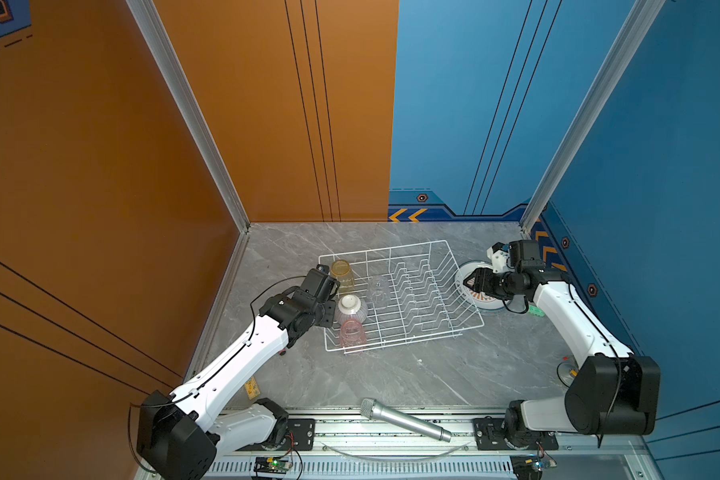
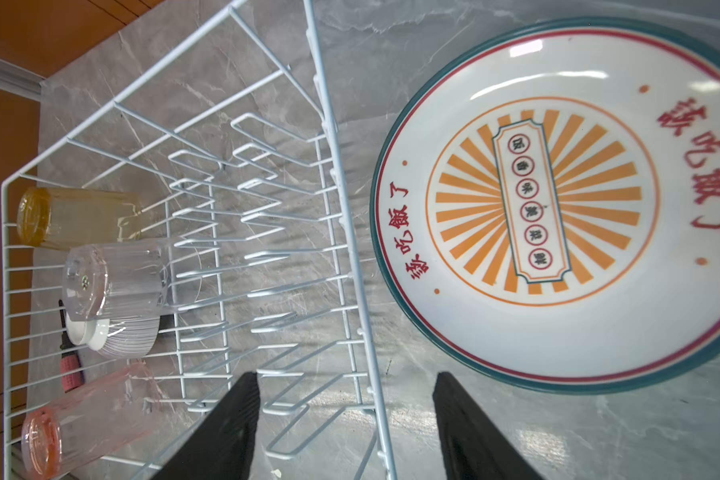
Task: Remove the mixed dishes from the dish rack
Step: 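Open the right gripper above the stack while left gripper hovers over the glasses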
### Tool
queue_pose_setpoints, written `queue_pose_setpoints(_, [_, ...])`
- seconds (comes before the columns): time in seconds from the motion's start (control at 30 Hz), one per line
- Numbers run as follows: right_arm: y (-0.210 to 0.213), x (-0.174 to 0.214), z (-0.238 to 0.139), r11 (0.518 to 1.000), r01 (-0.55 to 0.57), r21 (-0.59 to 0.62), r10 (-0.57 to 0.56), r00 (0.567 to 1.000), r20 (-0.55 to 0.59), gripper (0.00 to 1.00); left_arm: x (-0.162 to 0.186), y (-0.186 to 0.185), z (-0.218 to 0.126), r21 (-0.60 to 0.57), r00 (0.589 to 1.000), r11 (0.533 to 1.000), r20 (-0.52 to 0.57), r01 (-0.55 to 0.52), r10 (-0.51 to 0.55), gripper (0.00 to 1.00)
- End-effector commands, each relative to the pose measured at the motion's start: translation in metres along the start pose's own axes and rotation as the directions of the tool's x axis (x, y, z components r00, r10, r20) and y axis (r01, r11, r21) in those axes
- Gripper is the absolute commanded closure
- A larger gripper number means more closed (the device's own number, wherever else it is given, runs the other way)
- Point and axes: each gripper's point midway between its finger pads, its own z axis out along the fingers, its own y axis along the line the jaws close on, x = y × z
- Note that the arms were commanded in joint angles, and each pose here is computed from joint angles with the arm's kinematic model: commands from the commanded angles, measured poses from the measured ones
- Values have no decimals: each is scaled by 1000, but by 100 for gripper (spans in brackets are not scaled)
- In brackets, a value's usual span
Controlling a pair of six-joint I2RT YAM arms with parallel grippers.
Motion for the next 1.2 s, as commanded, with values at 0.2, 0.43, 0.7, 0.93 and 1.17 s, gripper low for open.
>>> queue_pose_setpoints(0.2, [7, -2, 16, 999, 28, -20, -29, 999, -23, 43, 13, 3, 18, 52, 994, 993, -34, 109, -107, 50])
queue_pose_setpoints(0.43, [11, 3, 24, 999, 39, -18, -40, 998, -44, 46, 4, -8, 24, 141, 989, 979, -5, 144, -144, 51])
queue_pose_setpoints(0.7, [11, 9, 33, 999, 38, -14, -39, 996, -75, 56, 8, -15, 44, 202, 984, 963, -47, 178, -172, 70])
queue_pose_setpoints(0.93, [11, 11, 39, 999, 36, -5, -36, 995, -91, 74, 5, -15, 54, 200, 985, 965, -60, 171, -162, 95])
queue_pose_setpoints(1.17, [13, 13, 44, 999, 42, 5, -41, 994, -101, 89, -14, -18, 60, 215, 988, 965, -40, 151, -146, 99])
